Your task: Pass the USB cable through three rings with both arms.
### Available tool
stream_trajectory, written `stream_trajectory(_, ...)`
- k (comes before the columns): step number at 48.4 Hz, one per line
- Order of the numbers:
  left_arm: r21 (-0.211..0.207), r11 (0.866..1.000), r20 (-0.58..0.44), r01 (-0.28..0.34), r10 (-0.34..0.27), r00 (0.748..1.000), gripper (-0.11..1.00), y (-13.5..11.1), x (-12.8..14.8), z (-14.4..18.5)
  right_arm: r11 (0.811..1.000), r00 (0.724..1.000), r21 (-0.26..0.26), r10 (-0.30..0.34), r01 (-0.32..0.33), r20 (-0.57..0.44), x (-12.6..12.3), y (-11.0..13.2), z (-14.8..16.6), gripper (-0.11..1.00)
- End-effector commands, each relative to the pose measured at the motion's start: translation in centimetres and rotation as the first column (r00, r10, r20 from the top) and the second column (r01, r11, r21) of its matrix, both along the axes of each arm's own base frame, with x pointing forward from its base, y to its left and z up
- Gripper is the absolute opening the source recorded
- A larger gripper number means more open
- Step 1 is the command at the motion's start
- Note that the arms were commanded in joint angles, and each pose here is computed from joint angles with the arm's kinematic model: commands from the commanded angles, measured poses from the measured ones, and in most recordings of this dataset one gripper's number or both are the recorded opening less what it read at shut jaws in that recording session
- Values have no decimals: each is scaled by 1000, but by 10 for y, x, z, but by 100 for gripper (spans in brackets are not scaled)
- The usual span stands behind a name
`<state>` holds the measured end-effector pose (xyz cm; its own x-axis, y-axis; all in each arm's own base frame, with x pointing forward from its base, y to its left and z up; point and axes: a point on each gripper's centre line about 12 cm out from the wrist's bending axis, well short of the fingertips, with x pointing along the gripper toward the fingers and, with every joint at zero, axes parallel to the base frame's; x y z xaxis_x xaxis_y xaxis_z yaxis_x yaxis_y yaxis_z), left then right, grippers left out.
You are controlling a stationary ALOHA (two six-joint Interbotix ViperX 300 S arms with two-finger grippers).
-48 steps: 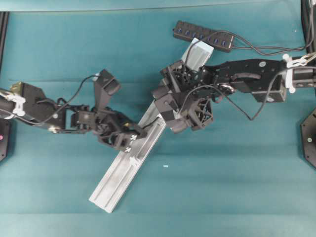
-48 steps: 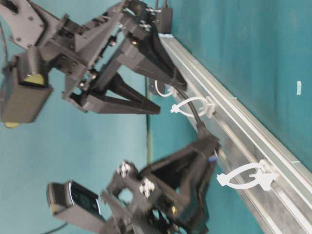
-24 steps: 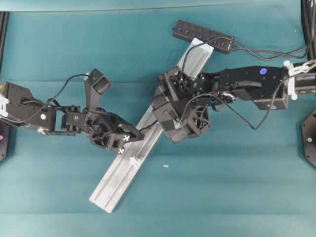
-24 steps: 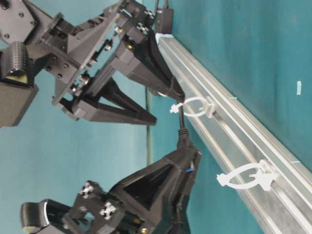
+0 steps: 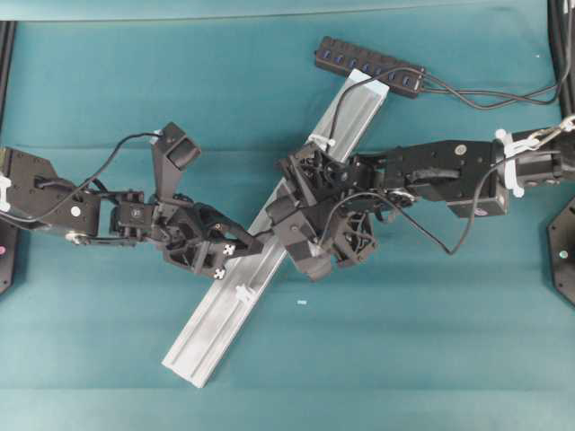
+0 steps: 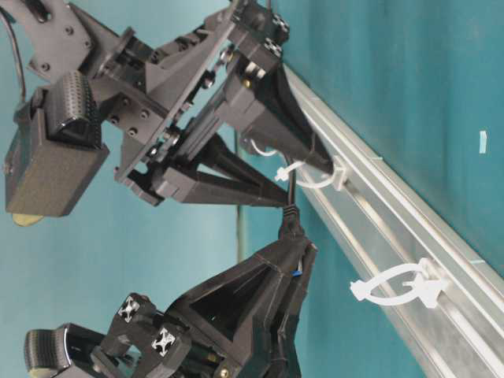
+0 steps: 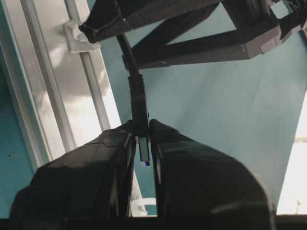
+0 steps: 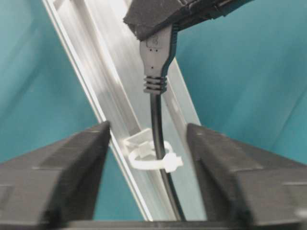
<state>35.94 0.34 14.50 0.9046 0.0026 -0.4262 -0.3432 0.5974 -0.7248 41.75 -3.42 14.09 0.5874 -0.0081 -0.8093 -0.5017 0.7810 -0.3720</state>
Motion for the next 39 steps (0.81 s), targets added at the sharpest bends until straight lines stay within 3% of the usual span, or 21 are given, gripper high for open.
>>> stream_trajectory(1,6,1000,70,7,-8,997,10,-2,4,23,1000,999,1,-11,11,32,6,0,3,59)
stream_trajectory(17,11,1000,52,4,-5,999,10,0,3,21,1000,1000,6,-8,7,9,9,-1,3,8)
stream_trajectory(39,20,1000,43,4,-5,999,10,2,1,19,1000,1000,3,-6,6,10,14,-3,5,8)
